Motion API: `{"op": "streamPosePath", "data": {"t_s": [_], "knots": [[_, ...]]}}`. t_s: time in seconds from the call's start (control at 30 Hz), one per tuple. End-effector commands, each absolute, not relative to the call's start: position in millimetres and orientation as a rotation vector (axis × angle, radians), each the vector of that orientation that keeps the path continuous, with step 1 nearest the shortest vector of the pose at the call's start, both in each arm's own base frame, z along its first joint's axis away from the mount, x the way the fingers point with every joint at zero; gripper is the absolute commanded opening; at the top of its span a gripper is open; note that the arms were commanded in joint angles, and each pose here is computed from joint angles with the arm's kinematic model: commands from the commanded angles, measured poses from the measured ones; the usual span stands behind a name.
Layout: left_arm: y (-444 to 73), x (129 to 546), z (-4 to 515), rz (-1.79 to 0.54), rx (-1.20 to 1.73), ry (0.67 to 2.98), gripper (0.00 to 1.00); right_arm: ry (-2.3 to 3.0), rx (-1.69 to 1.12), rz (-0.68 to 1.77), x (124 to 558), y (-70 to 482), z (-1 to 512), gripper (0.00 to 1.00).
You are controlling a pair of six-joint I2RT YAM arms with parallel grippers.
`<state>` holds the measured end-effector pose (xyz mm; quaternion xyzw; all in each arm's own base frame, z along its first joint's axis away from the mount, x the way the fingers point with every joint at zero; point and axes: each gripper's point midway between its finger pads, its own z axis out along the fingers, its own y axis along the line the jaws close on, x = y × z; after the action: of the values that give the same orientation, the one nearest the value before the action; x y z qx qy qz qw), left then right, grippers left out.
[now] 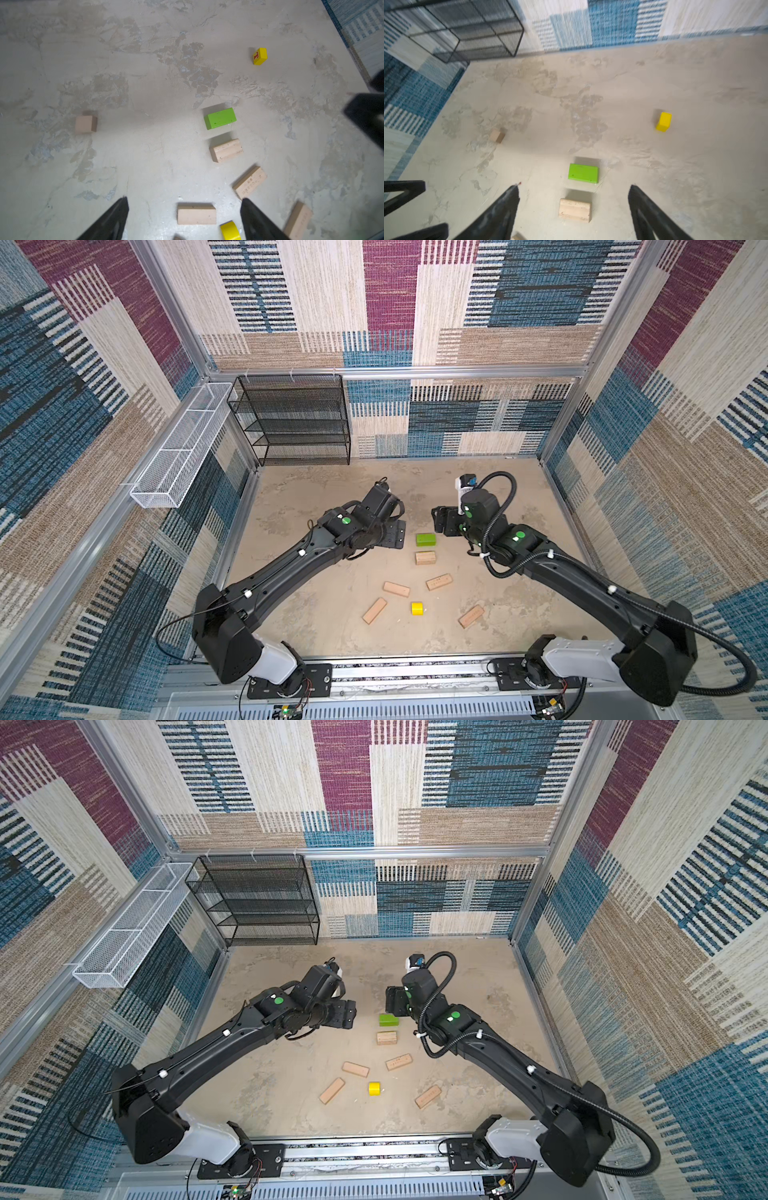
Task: Build the wood block tower
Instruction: 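Set the wooden block by the green block, open left gripper while right approaches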
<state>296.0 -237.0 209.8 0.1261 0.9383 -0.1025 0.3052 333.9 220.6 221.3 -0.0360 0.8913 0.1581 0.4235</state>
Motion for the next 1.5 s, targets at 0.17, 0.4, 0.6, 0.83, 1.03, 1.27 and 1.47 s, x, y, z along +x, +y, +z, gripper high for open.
{"op": "streamPosePath", "data": {"t_s": [0.17,0.4,0.6,0.83,1.03,1.27,1.47], "knots": [[-214.3,266.0,201.6,-0.248,0.623,2.332,0.88,2.451,-0.083,0.374,330.7,251.0,159.4,0.85],[-216.9,259.6,194.3,-0.257,0.739,2.285,0.88,2.565,-0.143,0.285,332.7,256.1,132.1,0.80],[-234.5,257.8,188.5,-0.305,0.842,2.346,0.88,2.625,-0.106,0.304,322.9,255.0,110.5,0.78],[-233.6,259.0,183.0,-0.274,0.874,2.358,0.87,2.705,-0.124,0.206,313.1,244.1,85.8,0.81],[-229.4,264.8,181.5,-0.209,0.888,2.353,0.88,2.751,-0.153,0.163,309.6,242.1,70.0,0.80],[-227.4,267.6,180.1,-0.178,0.895,2.351,0.88,2.775,-0.164,0.194,307.2,247.9,62.0,0.76],[-223.2,270.0,181.0,-0.144,0.887,2.346,0.88,2.793,-0.162,0.203,306.7,250.8,57.0,0.77]]}}
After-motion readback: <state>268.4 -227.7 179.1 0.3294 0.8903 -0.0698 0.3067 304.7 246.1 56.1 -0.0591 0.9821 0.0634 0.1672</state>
